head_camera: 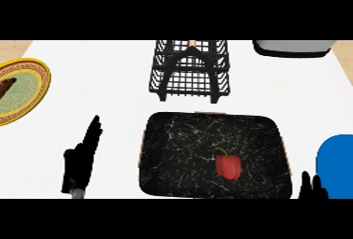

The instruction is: Pick the bell pepper from the tray and place it in the tiered basket

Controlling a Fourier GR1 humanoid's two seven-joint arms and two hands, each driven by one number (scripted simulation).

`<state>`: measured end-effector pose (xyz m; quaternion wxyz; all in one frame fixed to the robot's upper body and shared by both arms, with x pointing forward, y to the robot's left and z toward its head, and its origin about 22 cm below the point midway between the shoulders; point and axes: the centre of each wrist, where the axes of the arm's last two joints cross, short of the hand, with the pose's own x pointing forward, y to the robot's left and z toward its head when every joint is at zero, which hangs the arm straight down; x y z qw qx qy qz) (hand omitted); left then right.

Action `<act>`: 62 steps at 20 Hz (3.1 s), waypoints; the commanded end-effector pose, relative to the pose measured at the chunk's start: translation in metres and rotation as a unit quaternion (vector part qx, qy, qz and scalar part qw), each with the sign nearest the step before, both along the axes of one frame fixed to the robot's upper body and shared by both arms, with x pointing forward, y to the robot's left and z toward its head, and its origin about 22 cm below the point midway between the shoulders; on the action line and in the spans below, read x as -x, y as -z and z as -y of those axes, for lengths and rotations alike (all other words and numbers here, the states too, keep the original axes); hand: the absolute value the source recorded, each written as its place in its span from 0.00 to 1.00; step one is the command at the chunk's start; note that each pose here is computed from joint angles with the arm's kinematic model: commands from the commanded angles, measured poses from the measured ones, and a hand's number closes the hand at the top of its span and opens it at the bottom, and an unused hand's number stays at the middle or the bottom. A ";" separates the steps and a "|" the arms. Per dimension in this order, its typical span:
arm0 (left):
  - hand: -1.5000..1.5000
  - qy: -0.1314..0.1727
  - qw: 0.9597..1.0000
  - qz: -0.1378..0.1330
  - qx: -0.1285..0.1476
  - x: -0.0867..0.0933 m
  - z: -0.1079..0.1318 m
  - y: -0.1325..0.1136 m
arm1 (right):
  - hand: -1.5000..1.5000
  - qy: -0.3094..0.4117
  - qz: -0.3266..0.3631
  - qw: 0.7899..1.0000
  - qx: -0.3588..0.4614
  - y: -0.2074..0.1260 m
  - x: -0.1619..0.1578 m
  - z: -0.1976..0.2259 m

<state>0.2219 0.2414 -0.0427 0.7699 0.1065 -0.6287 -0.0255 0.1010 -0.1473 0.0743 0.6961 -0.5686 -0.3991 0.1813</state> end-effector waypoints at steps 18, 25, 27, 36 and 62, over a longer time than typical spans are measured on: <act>0.50 -0.020 1.000 -0.024 0.005 0.001 -0.002 0.011 | 0.00 0.033 -0.147 0.989 0.001 0.009 -0.071 -0.054; 0.50 -0.013 0.999 -0.028 0.013 0.013 0.008 0.016 | 0.00 0.037 -0.165 0.986 -0.004 0.018 -0.096 -0.052; 0.50 -0.016 0.999 -0.029 -0.004 0.007 -0.015 0.006 | 0.00 0.035 -0.174 0.984 -0.008 0.017 -0.099 -0.050; 0.50 -0.020 0.999 -0.030 0.009 0.016 -0.006 0.010 | 0.00 0.043 -0.199 0.978 -0.042 0.028 -0.098 -0.046; 0.50 -0.029 0.999 -0.028 0.006 0.001 -0.002 0.002 | 1.00 -0.142 -0.127 0.981 0.045 0.045 -0.131 -0.028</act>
